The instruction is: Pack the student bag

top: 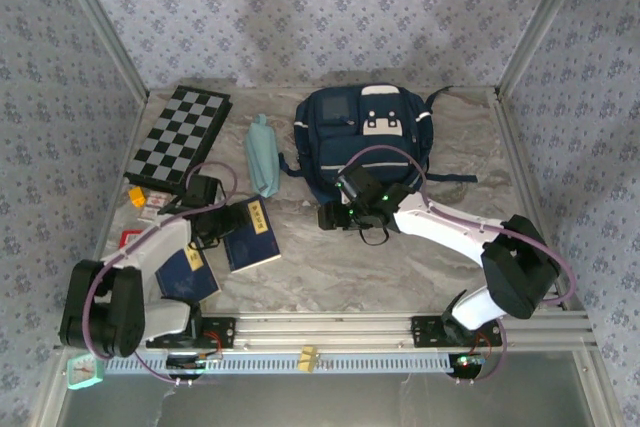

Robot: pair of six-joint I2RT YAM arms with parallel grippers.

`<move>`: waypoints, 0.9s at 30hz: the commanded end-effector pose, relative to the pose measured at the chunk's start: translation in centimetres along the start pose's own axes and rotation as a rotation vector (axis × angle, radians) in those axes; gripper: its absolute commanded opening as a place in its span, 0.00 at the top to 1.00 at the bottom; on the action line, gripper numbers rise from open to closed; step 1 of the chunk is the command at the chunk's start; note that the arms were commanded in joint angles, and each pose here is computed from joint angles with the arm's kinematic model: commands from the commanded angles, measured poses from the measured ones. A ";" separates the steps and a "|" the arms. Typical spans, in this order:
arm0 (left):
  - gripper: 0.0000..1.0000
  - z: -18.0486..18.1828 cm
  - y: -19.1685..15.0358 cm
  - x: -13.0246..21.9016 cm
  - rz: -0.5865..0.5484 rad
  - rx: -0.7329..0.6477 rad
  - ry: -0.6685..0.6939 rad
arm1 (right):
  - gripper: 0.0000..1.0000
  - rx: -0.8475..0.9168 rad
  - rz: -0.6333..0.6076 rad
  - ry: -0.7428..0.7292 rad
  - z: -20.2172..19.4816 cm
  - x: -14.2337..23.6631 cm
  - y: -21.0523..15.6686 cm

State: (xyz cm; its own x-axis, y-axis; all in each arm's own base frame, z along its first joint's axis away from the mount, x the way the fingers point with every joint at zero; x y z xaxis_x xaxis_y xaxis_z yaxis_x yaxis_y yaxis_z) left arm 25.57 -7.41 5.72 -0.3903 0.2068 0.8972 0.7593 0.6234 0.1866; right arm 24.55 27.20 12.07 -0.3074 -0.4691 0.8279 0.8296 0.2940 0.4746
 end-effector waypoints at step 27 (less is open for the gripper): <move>0.31 -5.5 -3.0 -0.7 0.011 -0.203 -0.016 | 0.35 -0.087 0.074 0.038 4.1 -5.3 1.6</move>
State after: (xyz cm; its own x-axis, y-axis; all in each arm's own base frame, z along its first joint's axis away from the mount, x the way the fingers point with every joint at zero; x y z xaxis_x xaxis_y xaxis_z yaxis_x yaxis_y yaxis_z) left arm 27.05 -15.08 6.29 -0.3857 0.2839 0.8778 0.8739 0.4176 0.2490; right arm 25.69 31.60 9.59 -0.2433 -0.4631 0.8523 0.8733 0.2779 0.4002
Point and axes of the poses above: each hand's point on the last joint's axis, 136 mm out from that joint toward the fingers, its own x axis back along the fingers, its own z axis along the line the jaws close on, y = z × x, the point moved 2 cm from there along x, back along the fingers, and after that the axes turned 14 degrees about x, right-handed, at the moved point
